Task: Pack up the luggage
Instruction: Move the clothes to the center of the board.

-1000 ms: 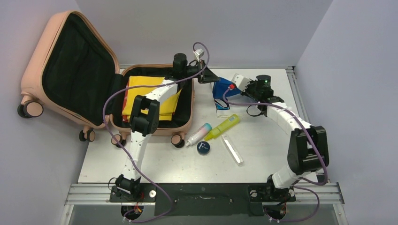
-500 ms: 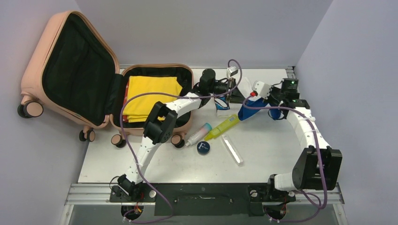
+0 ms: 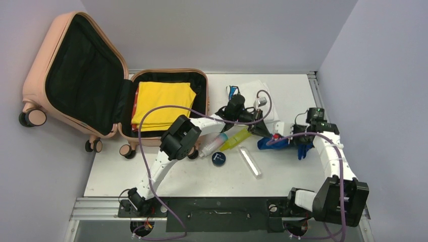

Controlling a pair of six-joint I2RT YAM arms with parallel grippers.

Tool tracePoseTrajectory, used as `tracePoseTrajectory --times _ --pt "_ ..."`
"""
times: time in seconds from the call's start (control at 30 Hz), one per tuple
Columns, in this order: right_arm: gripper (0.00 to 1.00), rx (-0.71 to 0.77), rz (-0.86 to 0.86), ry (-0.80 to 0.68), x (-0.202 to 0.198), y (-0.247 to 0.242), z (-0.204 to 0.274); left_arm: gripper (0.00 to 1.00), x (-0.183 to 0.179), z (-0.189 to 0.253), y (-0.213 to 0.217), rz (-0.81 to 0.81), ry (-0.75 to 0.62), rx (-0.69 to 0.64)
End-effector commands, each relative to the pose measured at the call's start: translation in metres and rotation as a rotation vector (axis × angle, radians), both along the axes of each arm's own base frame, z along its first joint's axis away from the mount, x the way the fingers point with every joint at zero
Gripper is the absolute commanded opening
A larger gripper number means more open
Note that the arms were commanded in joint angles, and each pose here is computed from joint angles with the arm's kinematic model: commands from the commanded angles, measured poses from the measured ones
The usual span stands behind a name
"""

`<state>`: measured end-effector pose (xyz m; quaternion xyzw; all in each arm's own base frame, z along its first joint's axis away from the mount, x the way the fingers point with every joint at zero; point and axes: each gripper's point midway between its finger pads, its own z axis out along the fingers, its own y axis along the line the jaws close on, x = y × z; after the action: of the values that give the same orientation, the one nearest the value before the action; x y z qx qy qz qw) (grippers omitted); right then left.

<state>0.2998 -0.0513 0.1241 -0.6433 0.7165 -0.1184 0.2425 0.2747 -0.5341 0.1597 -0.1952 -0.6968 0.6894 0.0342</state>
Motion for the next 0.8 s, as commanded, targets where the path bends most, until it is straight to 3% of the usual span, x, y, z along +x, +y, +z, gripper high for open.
tracePoseTrajectory --times 0.0,0.1,0.27,0.4,0.47,0.53,0.63,0.67,0.7,0.77 --pt "0.05 0.020 0.110 0.232 -0.081 0.019 -0.039 0.00 -0.036 -0.025 0.006 -0.087 -0.041 0.049" --pt "0.05 0.018 0.113 0.285 -0.108 0.021 -0.048 0.00 -0.055 -0.035 0.010 -0.133 -0.029 0.066" --pt "0.09 0.037 0.146 0.373 -0.143 0.029 -0.061 0.11 -0.076 -0.040 0.021 -0.182 -0.031 0.079" --pt "0.36 0.010 0.163 0.403 -0.157 0.026 -0.060 0.22 -0.084 -0.042 0.031 -0.197 -0.033 0.100" --pt "0.62 0.009 0.170 0.396 -0.159 0.027 -0.058 0.30 -0.085 -0.040 0.034 -0.199 -0.056 0.108" --pt "0.75 0.020 0.185 0.380 -0.155 0.030 -0.051 0.42 -0.083 -0.036 0.035 -0.197 -0.081 0.117" --pt "0.82 0.075 0.167 0.341 -0.141 0.037 -0.034 0.65 -0.073 -0.023 0.037 -0.185 -0.096 0.114" --pt "0.83 0.098 0.151 0.325 -0.134 0.040 -0.027 0.79 -0.068 -0.015 0.038 -0.177 -0.099 0.107" --pt "0.85 0.126 0.133 0.295 -0.123 0.043 -0.014 1.00 -0.060 -0.006 0.040 -0.165 -0.102 0.097" --pt "0.87 0.166 0.123 0.290 -0.112 0.047 0.004 0.96 -0.046 0.013 0.044 -0.144 -0.114 0.079"
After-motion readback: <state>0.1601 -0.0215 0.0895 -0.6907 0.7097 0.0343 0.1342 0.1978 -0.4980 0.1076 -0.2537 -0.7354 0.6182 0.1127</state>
